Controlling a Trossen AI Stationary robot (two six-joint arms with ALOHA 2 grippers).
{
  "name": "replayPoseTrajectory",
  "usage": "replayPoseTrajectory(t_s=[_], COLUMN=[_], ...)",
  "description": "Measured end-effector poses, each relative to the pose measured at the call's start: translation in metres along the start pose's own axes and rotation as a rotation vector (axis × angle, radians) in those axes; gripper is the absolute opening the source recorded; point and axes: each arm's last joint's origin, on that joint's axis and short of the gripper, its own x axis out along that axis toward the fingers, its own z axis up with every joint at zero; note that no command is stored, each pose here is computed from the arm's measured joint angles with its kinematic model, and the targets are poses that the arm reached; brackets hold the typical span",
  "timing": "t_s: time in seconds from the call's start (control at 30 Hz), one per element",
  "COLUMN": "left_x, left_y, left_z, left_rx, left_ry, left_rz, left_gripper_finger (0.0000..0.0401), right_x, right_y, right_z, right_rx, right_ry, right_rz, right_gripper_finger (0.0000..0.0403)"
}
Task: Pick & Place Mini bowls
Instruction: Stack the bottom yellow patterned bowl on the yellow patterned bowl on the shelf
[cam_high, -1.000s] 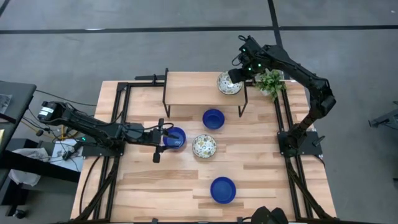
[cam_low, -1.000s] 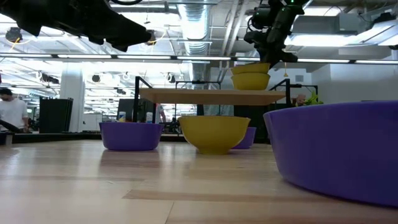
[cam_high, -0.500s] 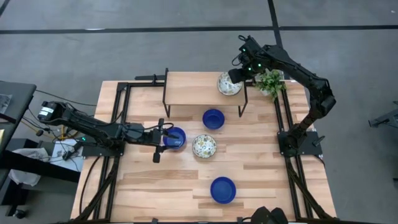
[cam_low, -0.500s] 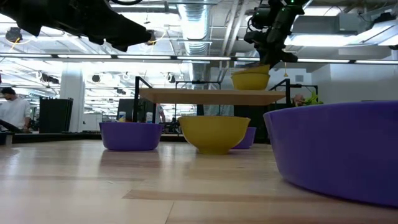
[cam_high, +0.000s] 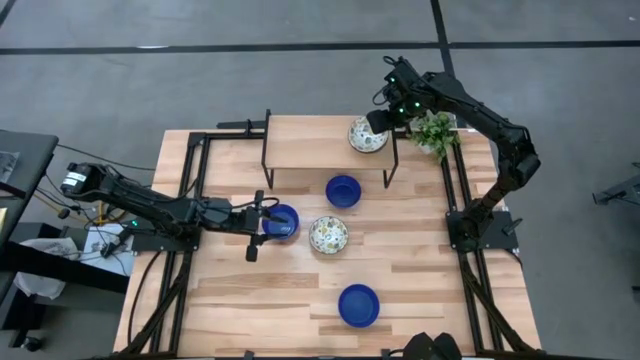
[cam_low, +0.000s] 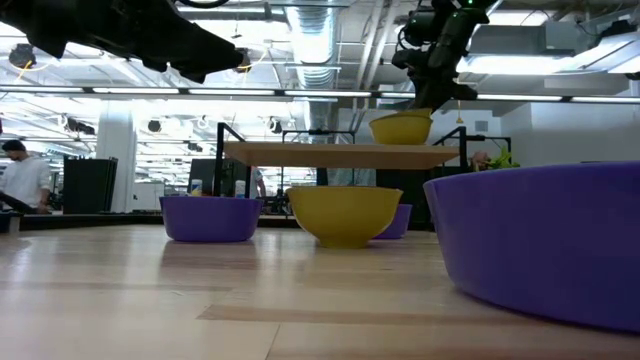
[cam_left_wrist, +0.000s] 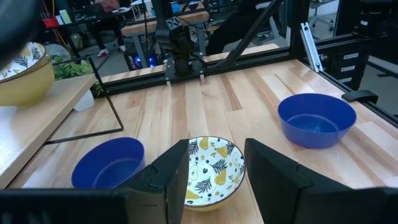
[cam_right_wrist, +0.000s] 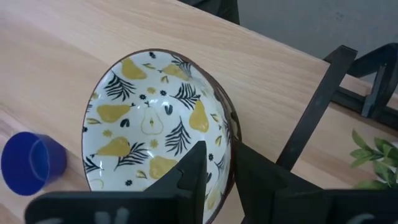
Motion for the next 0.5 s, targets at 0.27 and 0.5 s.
replayPoseTrajectory(t_s=[0.27, 0.5], left_x=[0.0, 0.0001], left_y=[0.0001, 0.0001], left_z=[0.0001, 0.0001], left_rx=[0.0, 0.0], left_ry=[0.0, 0.0], left_rz=[0.0, 0.001], left_gripper_finger=[0.0154, 0.0154], right_x=[0.0, 0.0], right_y=[0.0, -0.0002], right_z=[0.0, -0.0005], right_rx=[-0.003, -0.003], right_ry=[0.0, 0.005], right_rz=[0.0, -0.002], right_gripper_finger=[0.0068, 0.0068])
